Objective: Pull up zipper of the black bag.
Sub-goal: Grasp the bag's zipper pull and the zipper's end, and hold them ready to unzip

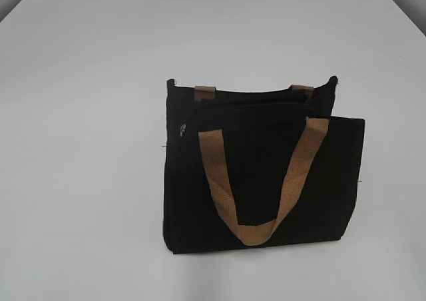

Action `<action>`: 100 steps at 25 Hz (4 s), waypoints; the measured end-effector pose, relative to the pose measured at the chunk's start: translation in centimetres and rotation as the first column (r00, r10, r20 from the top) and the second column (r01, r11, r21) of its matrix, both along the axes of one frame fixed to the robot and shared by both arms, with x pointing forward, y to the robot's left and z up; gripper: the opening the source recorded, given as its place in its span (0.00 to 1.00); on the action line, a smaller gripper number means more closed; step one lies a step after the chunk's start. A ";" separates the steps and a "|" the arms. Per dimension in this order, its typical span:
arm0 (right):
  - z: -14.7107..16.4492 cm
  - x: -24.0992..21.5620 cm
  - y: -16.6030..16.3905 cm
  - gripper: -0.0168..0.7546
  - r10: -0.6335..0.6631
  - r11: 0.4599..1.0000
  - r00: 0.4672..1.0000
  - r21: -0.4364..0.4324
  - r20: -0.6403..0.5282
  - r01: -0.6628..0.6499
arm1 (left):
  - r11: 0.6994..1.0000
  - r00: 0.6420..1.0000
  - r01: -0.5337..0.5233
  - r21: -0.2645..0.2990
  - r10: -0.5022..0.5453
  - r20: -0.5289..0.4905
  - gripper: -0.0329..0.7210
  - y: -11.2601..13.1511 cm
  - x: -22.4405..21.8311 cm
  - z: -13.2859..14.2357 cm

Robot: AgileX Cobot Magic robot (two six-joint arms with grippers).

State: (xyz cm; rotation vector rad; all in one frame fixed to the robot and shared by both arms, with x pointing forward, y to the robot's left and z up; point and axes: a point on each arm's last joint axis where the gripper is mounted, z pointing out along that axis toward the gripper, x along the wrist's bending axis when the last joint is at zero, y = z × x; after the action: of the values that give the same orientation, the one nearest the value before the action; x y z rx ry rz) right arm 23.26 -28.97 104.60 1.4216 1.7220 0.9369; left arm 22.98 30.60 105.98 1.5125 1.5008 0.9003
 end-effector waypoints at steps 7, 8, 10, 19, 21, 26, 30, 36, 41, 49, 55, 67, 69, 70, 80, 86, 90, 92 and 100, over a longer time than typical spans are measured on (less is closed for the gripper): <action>0.0 0.0 0.0 0.54 0.000 1.000 1.000 0.000 0.000 0.000 | 0.998 0.996 0.038 -0.053 -0.034 0.081 0.36 -0.6 1.7 1.9; 0.0 0.0 0.0 0.54 0.000 1.000 1.000 0.000 0.000 0.000 | 0.996 0.992 0.060 -0.068 -0.052 0.113 0.37 -0.9 2.3 2.5; 0.0 0.0 0.0 0.54 -0.001 1.000 1.000 0.001 0.000 0.001 | 0.991 0.984 0.101 -0.088 -0.086 0.154 0.40 -1.5 4.0 3.4; 0.8 2.2 0.3 0.54 0.014 0.999 0.997 0.037 -0.070 -0.011 | 0.970 0.982 0.178 -0.164 -0.165 0.088 0.52 -3.6 14.2 3.0; 1.3 3.5 0.5 0.54 0.024 0.997 0.998 0.078 -0.064 -0.019 | 0.974 0.985 0.165 -0.158 -0.155 0.073 0.52 -3.7 16.0 2.3; 2.3 6.6 1.4 0.54 0.110 0.982 0.994 0.154 -0.002 -0.108 | 0.975 0.984 0.165 -0.148 -0.172 -0.036 0.52 -4.8 19.6 -0.4; 2.7 9.9 2.4 0.54 0.217 0.970 0.974 0.129 -0.064 -0.207 | 0.966 0.968 0.221 -0.131 -0.234 -0.089 0.52 -6.8 21.0 -2.1; 3.2 16.3 4.4 0.54 0.310 0.950 0.928 0.099 -0.208 -0.295 | 0.945 0.939 0.322 -0.058 -0.327 -0.110 0.52 -10.6 22.2 -4.8; 3.2 20.6 5.8 0.54 0.353 0.935 0.893 0.077 -0.278 -0.345 | 0.916 0.904 0.401 -0.010 -0.398 -0.159 0.52 -13.2 22.0 -7.2; 3.5 24.6 6.8 0.54 0.373 0.925 0.878 0.050 -0.300 -0.376 | 0.913 0.904 0.406 0.027 -0.397 -0.160 0.52 -15.8 22.8 -10.5; 2.9 25.3 6.9 0.54 0.372 0.925 0.872 0.051 -0.319 -0.376 | 0.942 0.936 0.327 -0.081 -0.334 -0.110 0.52 -16.5 23.7 -11.7; 2.9 25.3 7.0 0.54 0.374 0.925 0.871 0.060 -0.320 -0.375 | 0.938 0.956 0.292 -0.188 -0.286 0.058 0.52 -15.3 24.8 -12.3; 2.9 25.2 7.0 0.54 0.375 0.925 0.870 0.061 -0.322 -0.376 | 0.932 0.949 0.314 -0.180 -0.305 0.076 0.52 -14.4 23.4 -13.3; 2.9 25.2 7.0 0.54 0.375 0.924 0.869 0.062 -0.323 -0.377 | 0.923 0.937 0.347 -0.167 -0.334 0.099 0.52 -14.1 22.5 -13.6; 2.9 25.2 7.0 0.54 0.376 0.924 0.868 0.062 -0.324 -0.377 | 0.812 0.814 0.575 -0.101 -0.554 0.177 0.52 -14.2 19.2 -14.2; 2.9 25.2 7.0 0.54 0.376 0.924 0.868 0.063 -0.324 -0.377 | 0.743 0.743 0.666 -0.057 -0.656 0.136 0.54 -15.2 19.0 -15.4; 2.9 25.2 7.0 0.54 0.376 0.924 0.868 0.063 -0.325 -0.377 | 0.735 0.736 0.676 -0.053 -0.668 0.110 0.60 -16.0 19.9 -16.4; 2.8 25.2 7.0 0.54 0.378 0.923 0.865 0.065 -0.331 -0.379 | 0.735 0.736 0.676 -0.055 -0.668 0.110 0.61 -16.2 20.3 -16.7; 2.8 25.0 7.0 0.54 0.384 0.920 0.856 0.070 -0.346 -0.385 | 0.735 0.736 0.675 -0.057 -0.668 0.108 0.62 -17.7 22.4 -18.0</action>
State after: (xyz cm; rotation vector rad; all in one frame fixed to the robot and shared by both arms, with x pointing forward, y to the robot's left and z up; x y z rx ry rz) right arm 48.27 -21.95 107.36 1.3262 2.3418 0.9195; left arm 45.34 12.90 88.03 1.7446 0.7963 0.4319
